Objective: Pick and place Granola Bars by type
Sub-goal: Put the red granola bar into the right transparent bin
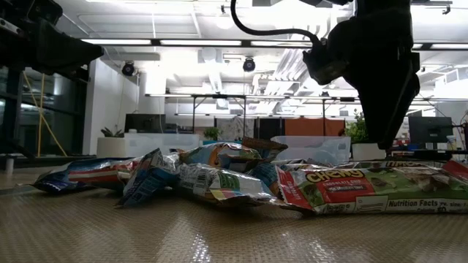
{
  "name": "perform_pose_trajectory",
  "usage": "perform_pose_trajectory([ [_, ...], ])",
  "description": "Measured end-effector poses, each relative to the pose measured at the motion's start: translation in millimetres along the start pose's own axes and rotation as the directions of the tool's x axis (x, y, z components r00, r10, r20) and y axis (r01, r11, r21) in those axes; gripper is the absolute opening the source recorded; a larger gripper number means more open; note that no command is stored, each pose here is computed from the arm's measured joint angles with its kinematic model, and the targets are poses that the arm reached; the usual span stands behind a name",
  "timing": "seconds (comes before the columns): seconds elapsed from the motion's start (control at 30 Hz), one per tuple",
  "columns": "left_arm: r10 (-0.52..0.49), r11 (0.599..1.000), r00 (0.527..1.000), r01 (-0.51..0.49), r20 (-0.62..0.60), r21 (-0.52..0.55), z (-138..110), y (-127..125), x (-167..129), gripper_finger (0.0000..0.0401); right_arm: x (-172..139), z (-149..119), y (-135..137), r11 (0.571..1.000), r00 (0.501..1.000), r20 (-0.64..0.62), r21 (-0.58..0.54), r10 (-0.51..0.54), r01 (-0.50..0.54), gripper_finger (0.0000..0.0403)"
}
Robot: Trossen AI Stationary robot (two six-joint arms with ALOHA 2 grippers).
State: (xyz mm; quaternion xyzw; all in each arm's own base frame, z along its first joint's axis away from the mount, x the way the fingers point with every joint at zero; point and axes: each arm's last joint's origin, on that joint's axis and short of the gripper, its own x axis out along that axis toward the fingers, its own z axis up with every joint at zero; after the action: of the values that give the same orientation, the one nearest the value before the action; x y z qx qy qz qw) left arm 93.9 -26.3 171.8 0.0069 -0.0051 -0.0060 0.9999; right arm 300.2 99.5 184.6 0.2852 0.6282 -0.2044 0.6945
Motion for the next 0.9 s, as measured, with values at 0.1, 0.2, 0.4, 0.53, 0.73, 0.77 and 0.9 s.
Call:
perform_pose_trajectory([
  [0.1,0.000,1.000,1.000,0.000,0.000,0.000,0.0,0.0,0.0,0.0001,0.1,0.4,-0.3,1.000,1.000,0.014,0.011,-0.009,0.009,0.0200],
  [0.2,0.000,1.000,1.000,0.000,0.000,0.000,0.1,0.0,0.0,0.0001,1.9,0.5,-1.0,1.000,1.000,0.028,0.024,-0.012,0.012,0.0200],
  [0.4,0.000,1.000,1.000,0.000,0.000,0.000,0.0,0.0,0.0,0.0001,23.3,-9.1,-12.7,0.996,1.000,-0.015,0.085,-0.014,0.016,0.0200],
  [0.53,0.000,1.000,1.000,0.000,0.000,0.000,0.1,0.0,0.0,0.0001,31.3,-13.5,-17.8,0.994,1.000,-0.021,0.106,-0.022,0.024,0.0200],
  [0.73,0.000,1.000,1.000,0.000,0.000,0.000,0.1,0.0,0.0,0.0001,39.7,-14.3,-17.3,0.992,0.998,-0.020,0.115,0.055,-0.052,0.0200],
  [0.77,0.000,1.000,1.000,0.000,0.000,0.000,0.0,0.0,0.0,0.0001,40.8,-14.5,-17.4,0.992,0.998,-0.020,0.115,0.063,-0.061,0.0200],
  [0.9,0.000,1.000,1.000,0.000,0.000,0.000,0.0,0.0,0.0,0.0001,41.1,-14.9,-17.5,0.992,0.998,-0.013,0.112,0.062,-0.060,0.0200],
])
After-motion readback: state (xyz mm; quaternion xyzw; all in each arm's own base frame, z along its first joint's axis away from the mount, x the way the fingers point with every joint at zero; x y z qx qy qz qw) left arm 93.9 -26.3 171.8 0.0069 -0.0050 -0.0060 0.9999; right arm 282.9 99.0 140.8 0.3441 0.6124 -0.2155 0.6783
